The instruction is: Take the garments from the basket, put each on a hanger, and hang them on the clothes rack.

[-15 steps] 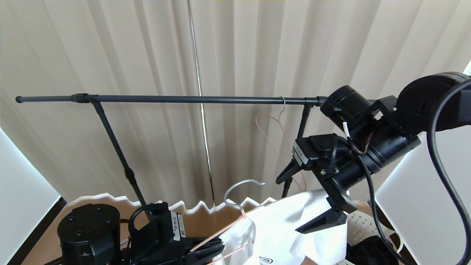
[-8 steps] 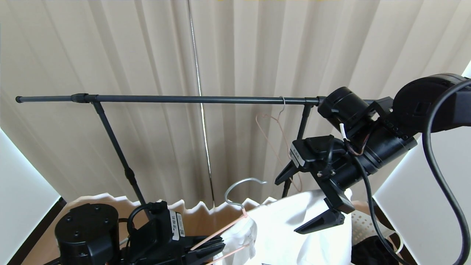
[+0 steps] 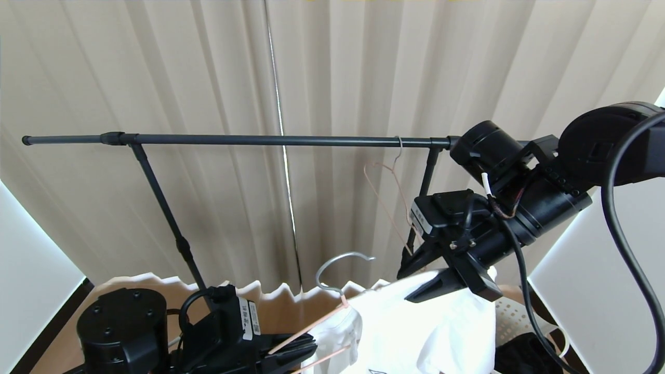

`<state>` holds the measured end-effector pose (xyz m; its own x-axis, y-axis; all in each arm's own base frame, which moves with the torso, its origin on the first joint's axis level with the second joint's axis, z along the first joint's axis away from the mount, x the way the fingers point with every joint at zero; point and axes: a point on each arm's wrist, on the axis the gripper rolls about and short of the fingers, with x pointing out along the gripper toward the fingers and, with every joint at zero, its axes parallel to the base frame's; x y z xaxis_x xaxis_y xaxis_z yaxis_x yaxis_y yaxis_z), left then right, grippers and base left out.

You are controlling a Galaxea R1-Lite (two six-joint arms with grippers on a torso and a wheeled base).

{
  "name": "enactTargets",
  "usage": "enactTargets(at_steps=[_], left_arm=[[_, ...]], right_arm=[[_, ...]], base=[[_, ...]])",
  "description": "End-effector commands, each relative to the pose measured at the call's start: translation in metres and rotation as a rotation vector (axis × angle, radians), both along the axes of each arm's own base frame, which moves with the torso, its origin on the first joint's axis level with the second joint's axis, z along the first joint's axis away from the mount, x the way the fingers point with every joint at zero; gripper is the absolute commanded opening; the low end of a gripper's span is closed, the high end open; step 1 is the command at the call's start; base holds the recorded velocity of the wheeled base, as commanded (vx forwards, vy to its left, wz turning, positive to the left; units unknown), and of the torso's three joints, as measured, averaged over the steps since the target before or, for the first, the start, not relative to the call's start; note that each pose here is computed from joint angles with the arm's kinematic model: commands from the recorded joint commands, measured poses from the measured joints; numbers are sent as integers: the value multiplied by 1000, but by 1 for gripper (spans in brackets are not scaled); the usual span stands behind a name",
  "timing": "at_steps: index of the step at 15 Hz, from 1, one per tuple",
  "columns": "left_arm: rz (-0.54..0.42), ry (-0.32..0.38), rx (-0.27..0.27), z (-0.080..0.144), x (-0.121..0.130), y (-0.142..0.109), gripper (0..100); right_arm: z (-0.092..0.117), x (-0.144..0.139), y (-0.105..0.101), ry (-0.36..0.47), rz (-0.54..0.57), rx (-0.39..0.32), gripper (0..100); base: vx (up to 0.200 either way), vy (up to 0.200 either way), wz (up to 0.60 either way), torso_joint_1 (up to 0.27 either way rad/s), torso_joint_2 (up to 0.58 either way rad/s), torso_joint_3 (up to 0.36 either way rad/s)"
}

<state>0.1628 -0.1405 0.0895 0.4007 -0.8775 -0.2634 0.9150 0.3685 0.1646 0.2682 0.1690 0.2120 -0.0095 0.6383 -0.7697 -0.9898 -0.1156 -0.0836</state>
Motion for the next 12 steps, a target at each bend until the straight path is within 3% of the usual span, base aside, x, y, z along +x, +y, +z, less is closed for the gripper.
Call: enactTargets(at_steps=[1, 12], left_arm=[[0, -1, 0, 0, 0, 0, 0], [-1, -6, -4, -1, -2, 2, 0]], right_arm=[[1, -1, 0, -2, 1, 1, 0], [5, -4, -2, -12, 1, 7, 0]], base=[[0, 0, 0, 0, 0, 0], [0, 0, 0, 0, 0, 0]])
